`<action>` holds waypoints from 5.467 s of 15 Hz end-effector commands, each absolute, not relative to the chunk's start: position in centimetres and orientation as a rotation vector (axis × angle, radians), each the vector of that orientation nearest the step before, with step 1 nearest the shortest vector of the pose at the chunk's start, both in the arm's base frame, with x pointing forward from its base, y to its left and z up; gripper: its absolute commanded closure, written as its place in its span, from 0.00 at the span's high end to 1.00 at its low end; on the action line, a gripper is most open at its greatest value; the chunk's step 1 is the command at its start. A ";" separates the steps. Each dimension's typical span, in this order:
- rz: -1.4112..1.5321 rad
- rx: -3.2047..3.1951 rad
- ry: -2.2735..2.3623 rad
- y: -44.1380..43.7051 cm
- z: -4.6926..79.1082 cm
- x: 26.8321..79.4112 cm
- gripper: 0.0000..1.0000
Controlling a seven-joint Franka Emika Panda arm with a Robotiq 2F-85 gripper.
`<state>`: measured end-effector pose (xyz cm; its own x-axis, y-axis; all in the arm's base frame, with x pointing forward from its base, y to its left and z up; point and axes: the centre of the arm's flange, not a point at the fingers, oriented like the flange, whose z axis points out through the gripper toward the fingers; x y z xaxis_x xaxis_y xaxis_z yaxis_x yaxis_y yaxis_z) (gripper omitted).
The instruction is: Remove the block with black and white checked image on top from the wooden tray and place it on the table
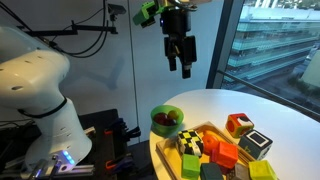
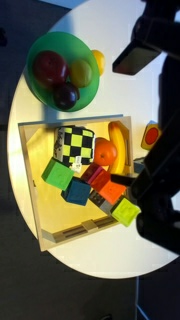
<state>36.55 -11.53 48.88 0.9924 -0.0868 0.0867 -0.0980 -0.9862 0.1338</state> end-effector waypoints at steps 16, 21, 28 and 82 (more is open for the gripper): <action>-0.030 3.111 -0.099 -15.3 37.5 40.0 1.00; -0.083 3.088 -0.109 -15.2 33.6 41.1 1.00; -0.137 3.076 -0.140 -15.4 29.3 41.6 1.00; -0.030 2.863 -0.280 -7.4 34.7 52.3 0.45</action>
<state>51.00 -7.83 34.62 0.9857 -0.1681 0.0102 -0.1664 -0.9622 0.2158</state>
